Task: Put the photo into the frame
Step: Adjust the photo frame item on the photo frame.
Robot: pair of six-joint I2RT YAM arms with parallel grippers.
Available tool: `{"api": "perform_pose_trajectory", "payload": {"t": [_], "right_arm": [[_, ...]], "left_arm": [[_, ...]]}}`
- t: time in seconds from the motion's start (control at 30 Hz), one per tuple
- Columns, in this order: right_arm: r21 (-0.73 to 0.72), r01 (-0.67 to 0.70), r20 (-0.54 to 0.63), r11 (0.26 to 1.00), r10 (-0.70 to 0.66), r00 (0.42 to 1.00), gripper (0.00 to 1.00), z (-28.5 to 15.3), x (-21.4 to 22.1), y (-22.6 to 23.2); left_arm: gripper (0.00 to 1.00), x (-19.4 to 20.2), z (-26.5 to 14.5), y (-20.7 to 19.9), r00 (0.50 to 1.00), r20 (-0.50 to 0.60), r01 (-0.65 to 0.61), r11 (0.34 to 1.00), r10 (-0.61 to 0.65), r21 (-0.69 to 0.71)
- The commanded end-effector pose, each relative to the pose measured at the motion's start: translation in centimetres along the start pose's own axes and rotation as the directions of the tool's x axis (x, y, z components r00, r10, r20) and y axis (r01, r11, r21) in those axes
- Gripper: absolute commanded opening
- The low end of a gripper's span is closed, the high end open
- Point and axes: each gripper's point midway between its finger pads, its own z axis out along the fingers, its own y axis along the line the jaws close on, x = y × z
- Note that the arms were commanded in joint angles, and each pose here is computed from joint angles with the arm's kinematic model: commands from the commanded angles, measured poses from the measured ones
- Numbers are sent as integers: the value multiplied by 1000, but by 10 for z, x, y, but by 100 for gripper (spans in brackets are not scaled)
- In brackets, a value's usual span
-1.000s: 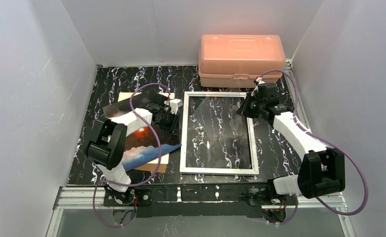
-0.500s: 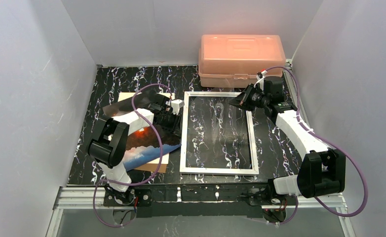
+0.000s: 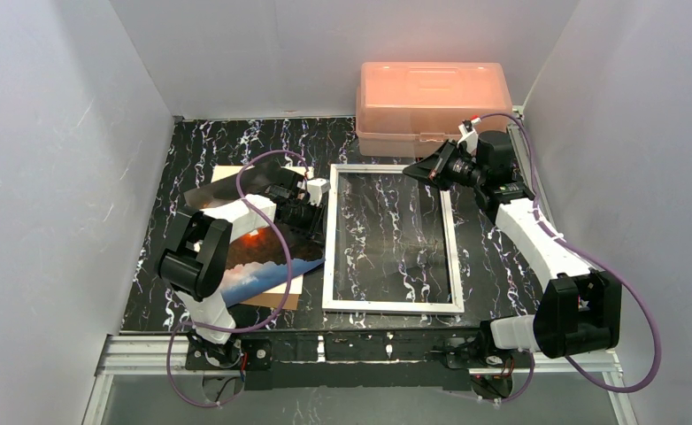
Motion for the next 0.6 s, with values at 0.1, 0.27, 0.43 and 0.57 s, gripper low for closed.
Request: {"api": "perform_pose_trajectory", "payload": {"t": [0.1,0.27,0.43,0.57], "right_arm": [[-150,24,29,988,-19,999,1,-9,-8,39],[-148,-39,27,988,43,999,1,-9,-2,32],[-172,-111,59,979,123,991,1,-17,-2,37],[-184,-122,79,975,138,987,1,-23,-6,48]], "left_arm": [[20,-2,-2,-6,1000,-2,-4,1000,4,22],[20,-1,-1,-6,1000,-3,-3,1000,4,22],[19,-1,-2,-6,1000,-2,-5,1000,5,23],[19,-2,-2,-6,1000,-1,-3,1000,3,22]]}}
